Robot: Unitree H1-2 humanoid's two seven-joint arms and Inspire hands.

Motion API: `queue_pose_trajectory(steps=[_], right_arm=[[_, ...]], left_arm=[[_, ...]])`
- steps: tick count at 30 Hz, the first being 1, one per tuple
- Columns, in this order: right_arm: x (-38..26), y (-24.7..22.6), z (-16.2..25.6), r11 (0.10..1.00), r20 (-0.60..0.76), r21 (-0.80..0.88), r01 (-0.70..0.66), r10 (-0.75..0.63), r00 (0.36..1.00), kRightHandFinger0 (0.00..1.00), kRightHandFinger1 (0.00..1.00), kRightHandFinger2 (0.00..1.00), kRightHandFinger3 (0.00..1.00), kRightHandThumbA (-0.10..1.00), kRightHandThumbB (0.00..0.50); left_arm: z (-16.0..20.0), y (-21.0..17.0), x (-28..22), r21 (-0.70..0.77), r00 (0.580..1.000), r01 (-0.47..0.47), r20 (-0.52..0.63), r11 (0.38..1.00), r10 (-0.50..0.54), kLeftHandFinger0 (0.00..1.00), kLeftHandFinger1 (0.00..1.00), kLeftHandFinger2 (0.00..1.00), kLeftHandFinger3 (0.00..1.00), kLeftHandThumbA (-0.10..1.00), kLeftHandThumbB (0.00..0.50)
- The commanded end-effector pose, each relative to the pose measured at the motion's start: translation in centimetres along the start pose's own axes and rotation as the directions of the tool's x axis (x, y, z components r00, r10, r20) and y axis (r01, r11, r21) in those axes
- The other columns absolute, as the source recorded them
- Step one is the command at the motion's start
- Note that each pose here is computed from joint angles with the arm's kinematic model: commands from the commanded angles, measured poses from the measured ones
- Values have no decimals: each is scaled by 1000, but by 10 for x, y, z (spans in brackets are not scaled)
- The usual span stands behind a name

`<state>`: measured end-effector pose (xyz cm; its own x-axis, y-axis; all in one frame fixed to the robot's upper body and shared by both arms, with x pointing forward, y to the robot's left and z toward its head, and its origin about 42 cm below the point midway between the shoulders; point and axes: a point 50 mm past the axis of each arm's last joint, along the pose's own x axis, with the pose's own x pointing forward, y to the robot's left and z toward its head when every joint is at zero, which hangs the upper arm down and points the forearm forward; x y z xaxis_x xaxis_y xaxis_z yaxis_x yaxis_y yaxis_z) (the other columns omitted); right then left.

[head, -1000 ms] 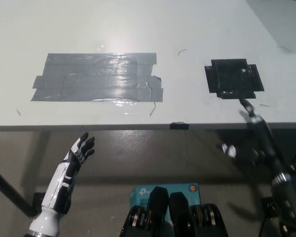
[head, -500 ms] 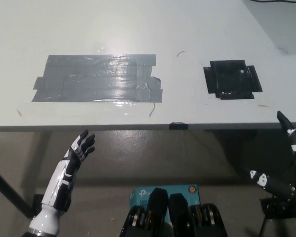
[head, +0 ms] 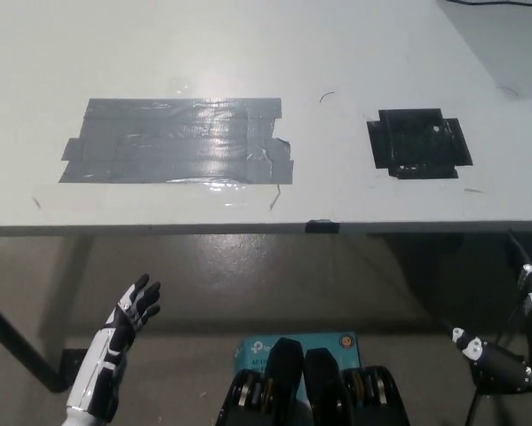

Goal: A rubick's cube is kept in the black marked spot on the table and the robot uses its right arm to pick it up and hands it to a person

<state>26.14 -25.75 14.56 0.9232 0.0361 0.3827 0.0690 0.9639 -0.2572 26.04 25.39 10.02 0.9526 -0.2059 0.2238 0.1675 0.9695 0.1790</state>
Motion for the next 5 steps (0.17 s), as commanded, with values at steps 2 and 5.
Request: queue_pose_trajectory(steps=[2, 5], right_arm=[[1, -2, 8, 999, 85, 35, 24, -27, 996, 1000, 1000, 1000, 1000, 859, 196], [0, -1, 8, 999, 85, 36, 26, -29, 996, 1000, 1000, 1000, 1000, 852, 201]], left_arm=[[5, 10, 0, 20, 998, -5, 57, 1000, 4, 1000, 1000, 1000, 1000, 1000, 76], [5, 11, 0, 24, 998, -7, 58, 1000, 6, 1000, 1000, 1000, 1000, 1000, 78]])
